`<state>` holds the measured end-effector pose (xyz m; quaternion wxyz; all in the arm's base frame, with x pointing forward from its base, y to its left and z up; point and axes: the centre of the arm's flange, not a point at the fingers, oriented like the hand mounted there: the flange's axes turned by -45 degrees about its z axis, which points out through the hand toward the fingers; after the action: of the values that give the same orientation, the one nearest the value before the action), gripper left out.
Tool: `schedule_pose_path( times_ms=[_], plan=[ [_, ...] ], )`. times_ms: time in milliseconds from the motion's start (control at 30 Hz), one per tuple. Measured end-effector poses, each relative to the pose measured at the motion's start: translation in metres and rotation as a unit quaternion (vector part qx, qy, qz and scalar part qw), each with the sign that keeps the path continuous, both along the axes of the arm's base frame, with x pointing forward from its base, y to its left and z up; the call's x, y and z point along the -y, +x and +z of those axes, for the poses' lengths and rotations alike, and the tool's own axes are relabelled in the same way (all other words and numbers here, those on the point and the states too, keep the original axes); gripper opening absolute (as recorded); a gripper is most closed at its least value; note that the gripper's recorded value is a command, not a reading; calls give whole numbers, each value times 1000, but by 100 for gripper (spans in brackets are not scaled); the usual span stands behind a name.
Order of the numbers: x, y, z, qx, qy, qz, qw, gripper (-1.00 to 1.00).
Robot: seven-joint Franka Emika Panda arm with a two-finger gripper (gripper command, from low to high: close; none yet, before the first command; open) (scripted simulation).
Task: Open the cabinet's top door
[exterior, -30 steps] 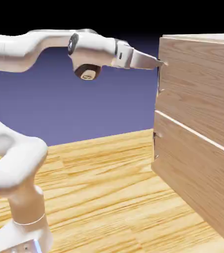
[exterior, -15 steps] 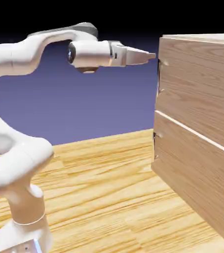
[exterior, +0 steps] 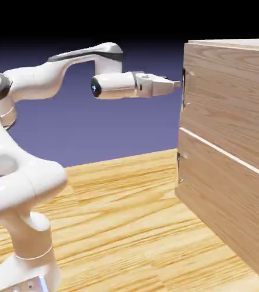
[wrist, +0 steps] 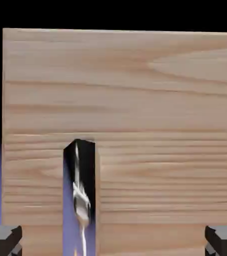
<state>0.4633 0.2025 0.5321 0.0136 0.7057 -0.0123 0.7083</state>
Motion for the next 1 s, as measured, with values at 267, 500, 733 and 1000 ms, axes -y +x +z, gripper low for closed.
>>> schedule_pose_path(
  times_ms=[267, 500, 733, 1000],
  plan=[
    [-4, 57, -13, -2, 1, 1, 1000, -100],
    [7, 19, -13, -2, 1, 40, 999, -100],
    [31, -38, -13, -2, 1, 101, 995, -100],
    [71, -105, -13, -2, 0, 177, 984, -100]
  ],
)
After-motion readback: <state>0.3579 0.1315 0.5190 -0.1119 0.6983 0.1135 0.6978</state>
